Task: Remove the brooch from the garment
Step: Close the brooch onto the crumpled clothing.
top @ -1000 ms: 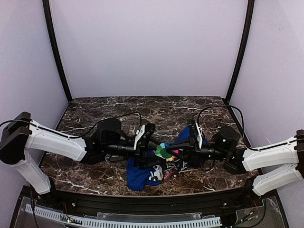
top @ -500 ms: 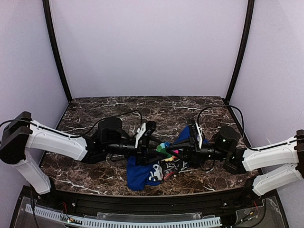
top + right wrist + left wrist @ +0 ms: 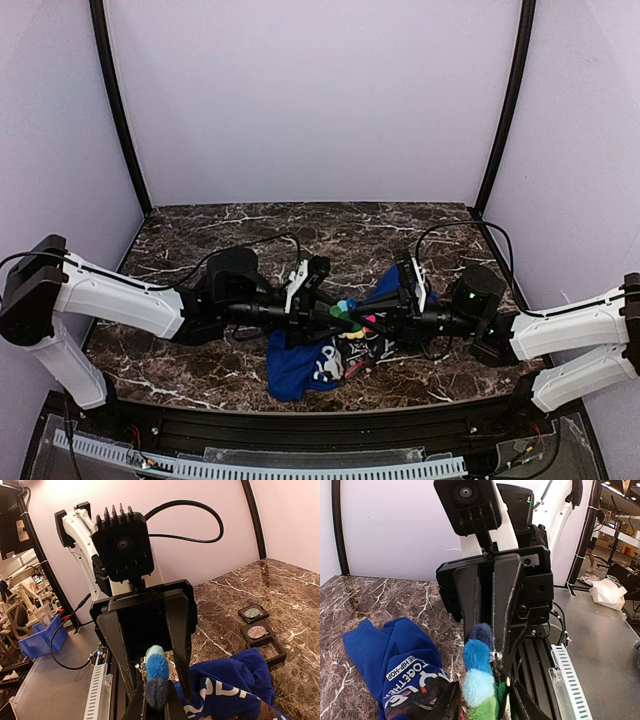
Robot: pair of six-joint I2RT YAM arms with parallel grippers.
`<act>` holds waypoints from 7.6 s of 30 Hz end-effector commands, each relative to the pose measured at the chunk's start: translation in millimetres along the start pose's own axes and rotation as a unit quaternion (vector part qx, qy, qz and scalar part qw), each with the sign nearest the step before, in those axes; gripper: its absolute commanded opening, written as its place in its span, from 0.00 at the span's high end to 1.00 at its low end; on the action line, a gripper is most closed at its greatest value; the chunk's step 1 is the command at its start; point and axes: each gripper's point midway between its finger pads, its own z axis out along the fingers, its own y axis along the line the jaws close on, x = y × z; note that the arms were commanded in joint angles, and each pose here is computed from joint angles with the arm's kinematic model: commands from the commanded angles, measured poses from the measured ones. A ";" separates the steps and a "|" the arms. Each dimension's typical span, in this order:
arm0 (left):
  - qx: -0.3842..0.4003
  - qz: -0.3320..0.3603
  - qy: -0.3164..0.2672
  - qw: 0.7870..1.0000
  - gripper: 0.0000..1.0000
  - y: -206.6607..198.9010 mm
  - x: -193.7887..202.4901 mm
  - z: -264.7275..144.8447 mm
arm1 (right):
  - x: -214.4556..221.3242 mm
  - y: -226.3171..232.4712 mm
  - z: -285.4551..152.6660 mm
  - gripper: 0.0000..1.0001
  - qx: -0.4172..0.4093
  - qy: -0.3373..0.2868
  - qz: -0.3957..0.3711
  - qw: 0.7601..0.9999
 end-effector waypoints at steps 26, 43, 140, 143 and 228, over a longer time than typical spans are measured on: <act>0.053 0.002 -0.012 0.998 0.86 -19.5 -8.7 -1.2 | -1.8 13.9 -6.3 1.00 -0.032 -0.004 -0.017 0.999; 0.076 -0.014 0.016 0.997 0.99 -23.8 0.2 4.1 | 16.3 11.9 1.5 1.00 -0.043 0.045 -0.016 0.998; 0.006 0.044 0.075 0.996 0.35 -13.1 -3.9 -9.0 | 11.5 -7.6 1.0 1.00 0.004 0.058 0.013 0.998; -0.021 0.060 0.056 0.996 0.25 -7.0 -13.7 -13.2 | 5.9 -3.2 -3.1 1.00 0.000 0.045 0.009 0.999; 0.055 0.055 0.037 0.996 0.79 -25.7 -17.1 -1.3 | 5.9 17.8 -7.1 1.00 -0.055 0.052 -0.017 0.997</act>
